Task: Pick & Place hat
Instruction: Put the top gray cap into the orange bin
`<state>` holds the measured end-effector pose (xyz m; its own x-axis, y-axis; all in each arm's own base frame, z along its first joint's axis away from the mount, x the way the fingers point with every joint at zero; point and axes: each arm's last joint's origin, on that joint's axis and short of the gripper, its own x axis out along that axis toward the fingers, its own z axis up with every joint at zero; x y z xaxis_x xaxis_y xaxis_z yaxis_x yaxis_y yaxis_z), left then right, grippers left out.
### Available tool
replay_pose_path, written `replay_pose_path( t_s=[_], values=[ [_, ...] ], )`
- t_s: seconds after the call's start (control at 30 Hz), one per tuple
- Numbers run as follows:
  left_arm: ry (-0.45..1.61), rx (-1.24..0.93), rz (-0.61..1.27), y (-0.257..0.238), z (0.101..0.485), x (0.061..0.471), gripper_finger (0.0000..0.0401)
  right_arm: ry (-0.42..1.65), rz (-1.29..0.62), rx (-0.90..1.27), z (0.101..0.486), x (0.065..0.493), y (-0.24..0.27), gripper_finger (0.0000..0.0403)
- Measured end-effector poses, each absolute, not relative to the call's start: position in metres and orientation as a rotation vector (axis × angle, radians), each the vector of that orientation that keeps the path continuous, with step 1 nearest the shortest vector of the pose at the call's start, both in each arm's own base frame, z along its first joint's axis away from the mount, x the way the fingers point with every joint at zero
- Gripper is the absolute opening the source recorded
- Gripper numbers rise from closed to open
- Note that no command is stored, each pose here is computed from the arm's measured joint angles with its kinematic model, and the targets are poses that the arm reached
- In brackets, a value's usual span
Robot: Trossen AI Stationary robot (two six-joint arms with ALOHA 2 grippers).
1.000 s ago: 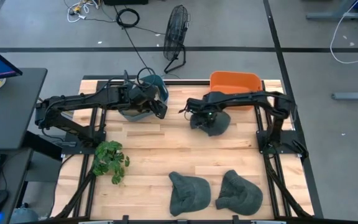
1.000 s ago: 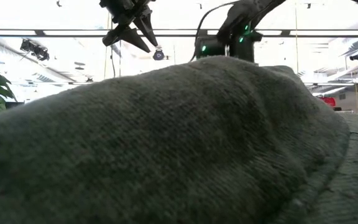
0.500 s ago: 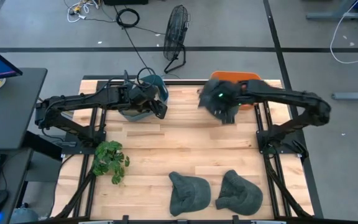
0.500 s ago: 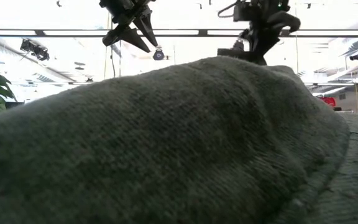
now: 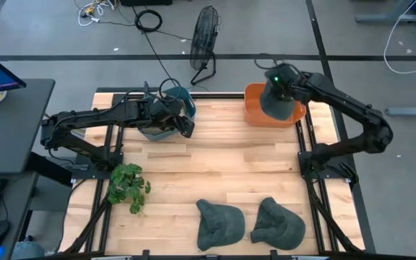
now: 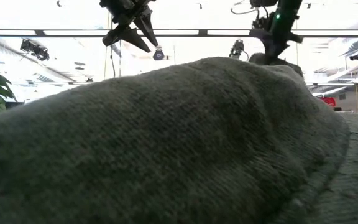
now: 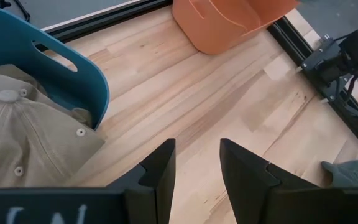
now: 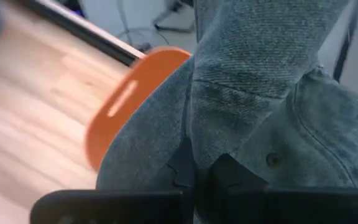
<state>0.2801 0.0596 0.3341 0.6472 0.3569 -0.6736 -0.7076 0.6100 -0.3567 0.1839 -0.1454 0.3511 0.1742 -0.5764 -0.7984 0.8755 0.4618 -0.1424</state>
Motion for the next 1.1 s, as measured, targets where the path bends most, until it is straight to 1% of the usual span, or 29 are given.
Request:
replay_pose_path(
  t_s=[0.07,0.13,0.2,0.23,0.37,0.5,0.6,0.73,0.9,1.1],
  values=[
    [0.591,-0.657,0.658,0.06,0.334,0.28,0.0131,0.909,-1.141,0.474,0.347,0.179,-0.156,0.001],
    [0.59,-0.658,0.657,0.06,0.334,0.28,0.0131,0.885,-1.221,0.613,0.34,0.175,-0.166,0.001],
    [0.59,-0.658,0.657,0.06,0.334,0.28,0.0131,0.885,-1.27,0.742,0.332,0.173,-0.173,0.0011],
    [0.589,-0.66,0.658,0.06,0.334,0.28,0.0131,0.882,-1.29,0.77,0.328,0.173,-0.177,0.0013],
    [0.583,-0.679,0.664,0.06,0.334,0.28,0.0131,0.875,-1.325,0.839,0.298,0.175,-0.194,0.0015],
    [0.579,-0.688,0.668,0.06,0.334,0.28,0.0131,0.721,-1.303,0.988,0.269,0.18,-0.211,0.0015],
    [0.579,-0.689,0.668,0.06,0.334,0.28,0.0131,0.649,-1.334,1.064,0.253,0.184,-0.217,0.0014],
    [0.582,-0.684,0.666,0.06,0.334,0.28,0.0131,0.55,-1.379,1.125,0.246,0.185,-0.223,0.0014],
    [0.582,-0.682,0.666,0.06,0.334,0.28,0.0131,0.43,-1.484,1.225,0.245,0.177,-0.23,0.0015],
    [0.584,-0.681,0.665,0.059,0.334,0.28,0.0131,0.347,-1.543,1.311,0.245,0.165,-0.239,0.0017]
  ],
)
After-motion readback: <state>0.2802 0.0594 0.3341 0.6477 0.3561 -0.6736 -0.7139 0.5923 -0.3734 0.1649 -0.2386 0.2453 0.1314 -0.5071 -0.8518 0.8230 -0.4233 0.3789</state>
